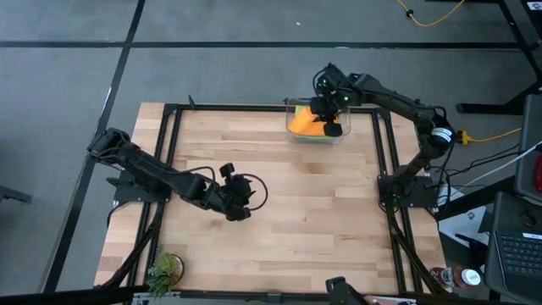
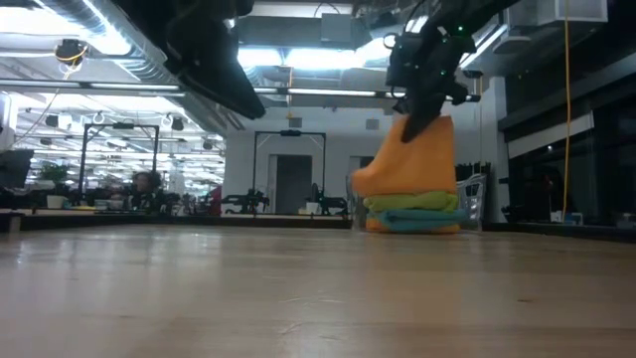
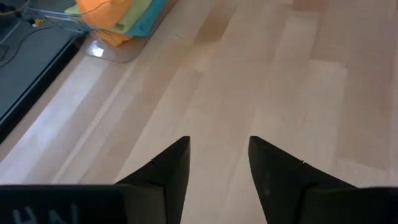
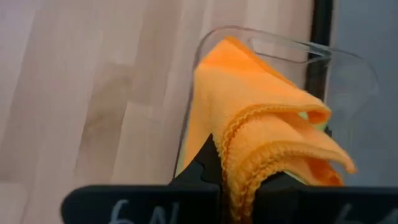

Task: Fold microfiber towels
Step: Put the yellow microfiber cloth into the transparent bin, then return to Home Position

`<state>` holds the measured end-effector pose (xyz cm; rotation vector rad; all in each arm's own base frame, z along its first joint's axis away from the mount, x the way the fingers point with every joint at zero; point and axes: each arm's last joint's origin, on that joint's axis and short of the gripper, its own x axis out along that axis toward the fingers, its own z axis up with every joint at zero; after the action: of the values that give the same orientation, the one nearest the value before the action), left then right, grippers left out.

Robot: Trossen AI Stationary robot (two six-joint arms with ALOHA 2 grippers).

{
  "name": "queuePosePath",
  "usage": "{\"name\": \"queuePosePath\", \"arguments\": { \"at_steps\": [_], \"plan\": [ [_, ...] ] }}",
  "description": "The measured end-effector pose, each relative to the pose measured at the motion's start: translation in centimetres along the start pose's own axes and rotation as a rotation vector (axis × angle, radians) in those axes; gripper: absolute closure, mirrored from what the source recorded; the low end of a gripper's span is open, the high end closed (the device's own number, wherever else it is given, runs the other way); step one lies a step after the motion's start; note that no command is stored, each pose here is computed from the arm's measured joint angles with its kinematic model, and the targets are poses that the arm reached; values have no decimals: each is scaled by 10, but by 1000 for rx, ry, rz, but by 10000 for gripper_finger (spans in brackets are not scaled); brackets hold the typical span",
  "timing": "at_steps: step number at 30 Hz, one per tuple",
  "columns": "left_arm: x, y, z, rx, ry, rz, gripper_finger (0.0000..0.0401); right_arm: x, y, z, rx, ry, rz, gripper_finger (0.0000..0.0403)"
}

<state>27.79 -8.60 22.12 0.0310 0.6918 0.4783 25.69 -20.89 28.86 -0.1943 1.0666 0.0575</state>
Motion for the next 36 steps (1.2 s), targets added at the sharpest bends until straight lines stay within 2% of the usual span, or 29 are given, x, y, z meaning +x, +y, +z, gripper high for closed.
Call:
{"name": "queuePosePath", "arguments": {
  "at_steps": [3, 8, 15, 20, 24, 29, 33, 36],
  "plan": [
    [2, 3, 1, -7, 3, 9, 244, -1, 2, -1, -43, 13, 14, 395],
    [4, 5, 2, -12, 8, 13, 244, -1, -3, -5, -31, 26, -7, 395],
    [4, 5, 2, -14, 9, 13, 244, 24, -17, -11, 21, 63, -4, 390],
    [4, 5, 2, -14, 9, 12, 244, 44, -25, -14, 37, 91, -9, 329],
    [4, 5, 2, -14, 9, 12, 244, 51, -30, -17, 69, 175, -89, 265],
    [4, 5, 2, -15, 9, 12, 244, 51, -35, -16, 60, 198, -169, 198],
    [4, 5, 2, -15, 9, 12, 244, 50, -40, -15, 53, 256, -285, 173],
    [4, 5, 2, -17, 9, 12, 244, 48, -44, -17, 65, 361, -407, 170]
  ]
}}
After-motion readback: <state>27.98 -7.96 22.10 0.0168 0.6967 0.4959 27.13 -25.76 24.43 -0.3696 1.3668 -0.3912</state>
